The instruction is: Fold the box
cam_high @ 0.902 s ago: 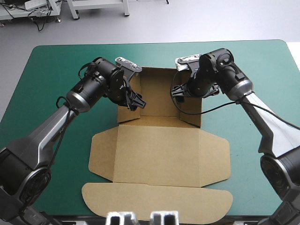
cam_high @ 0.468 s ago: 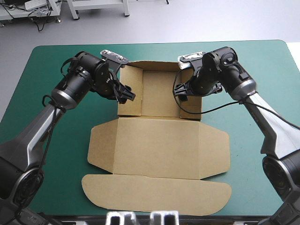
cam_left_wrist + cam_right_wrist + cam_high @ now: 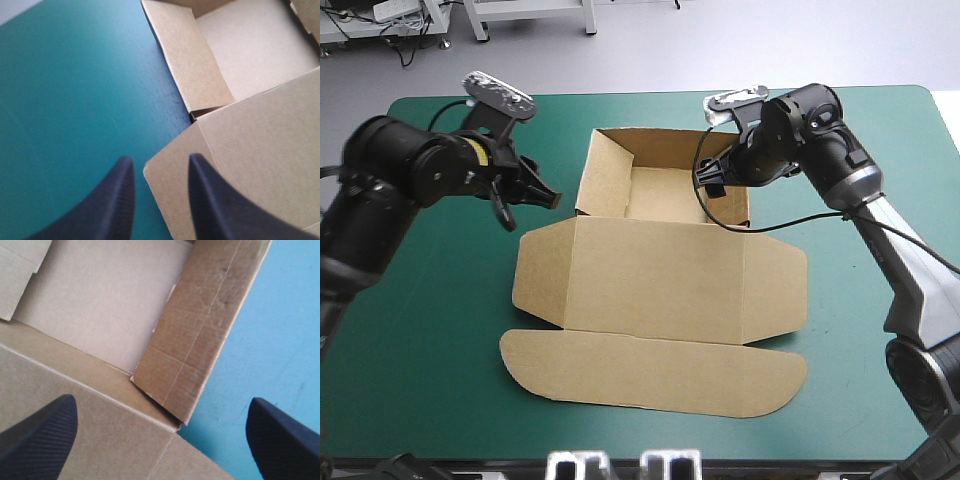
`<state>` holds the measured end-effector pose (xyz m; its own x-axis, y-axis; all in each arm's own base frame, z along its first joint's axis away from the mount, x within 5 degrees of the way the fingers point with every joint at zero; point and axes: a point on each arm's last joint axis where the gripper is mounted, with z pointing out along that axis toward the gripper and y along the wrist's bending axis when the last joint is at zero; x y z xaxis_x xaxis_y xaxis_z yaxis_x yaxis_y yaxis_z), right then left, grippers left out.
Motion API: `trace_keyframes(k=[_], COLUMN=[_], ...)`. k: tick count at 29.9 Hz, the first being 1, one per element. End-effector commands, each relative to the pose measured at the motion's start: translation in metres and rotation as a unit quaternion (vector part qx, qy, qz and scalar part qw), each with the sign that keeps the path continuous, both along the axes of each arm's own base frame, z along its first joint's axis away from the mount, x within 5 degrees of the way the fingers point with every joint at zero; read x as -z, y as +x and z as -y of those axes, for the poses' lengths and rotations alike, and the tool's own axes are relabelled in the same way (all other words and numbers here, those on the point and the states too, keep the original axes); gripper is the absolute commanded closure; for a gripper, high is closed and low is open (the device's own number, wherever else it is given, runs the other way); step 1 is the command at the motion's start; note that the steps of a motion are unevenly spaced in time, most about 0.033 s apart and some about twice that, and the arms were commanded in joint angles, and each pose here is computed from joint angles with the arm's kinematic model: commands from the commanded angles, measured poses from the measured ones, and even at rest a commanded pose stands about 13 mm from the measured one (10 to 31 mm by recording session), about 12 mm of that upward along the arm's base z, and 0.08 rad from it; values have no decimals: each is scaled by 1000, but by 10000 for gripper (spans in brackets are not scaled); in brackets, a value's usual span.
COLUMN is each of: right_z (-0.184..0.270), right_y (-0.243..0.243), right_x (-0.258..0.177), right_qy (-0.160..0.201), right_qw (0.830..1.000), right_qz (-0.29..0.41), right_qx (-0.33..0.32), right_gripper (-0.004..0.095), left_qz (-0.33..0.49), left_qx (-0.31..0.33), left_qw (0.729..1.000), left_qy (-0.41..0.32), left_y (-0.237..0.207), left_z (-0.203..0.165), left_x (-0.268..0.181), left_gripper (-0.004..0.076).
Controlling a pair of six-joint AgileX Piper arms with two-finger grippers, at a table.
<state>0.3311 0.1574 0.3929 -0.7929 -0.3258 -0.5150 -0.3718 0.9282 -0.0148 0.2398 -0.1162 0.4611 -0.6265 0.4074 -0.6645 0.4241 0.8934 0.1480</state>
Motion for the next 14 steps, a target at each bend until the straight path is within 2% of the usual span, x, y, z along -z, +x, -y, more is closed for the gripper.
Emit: trace_keyframes(k=[1, 2, 6, 14], right_z=[14, 16, 25, 25], right_y=[-11, -9, 1, 35], right_x=[-35, -35, -29, 13], right_qy=[3, 7, 10, 14], right_qw=[998, 998, 998, 999], right_qz=[60, 63, 53, -10], right_qx=[6, 10, 26, 42], right_gripper=[72, 72, 72, 79], left_qz=[54, 60, 65, 0], left_qx=[9, 11, 13, 3], left_qw=[998, 998, 998, 1000], left_qy=[-13, -14, -14, 11], left_y=[-42, -48, -75, -114], left_z=[-24, -27, -42, -63], left_x=[-36, -38, -32, 30], left_gripper=[691, 734, 731, 731])
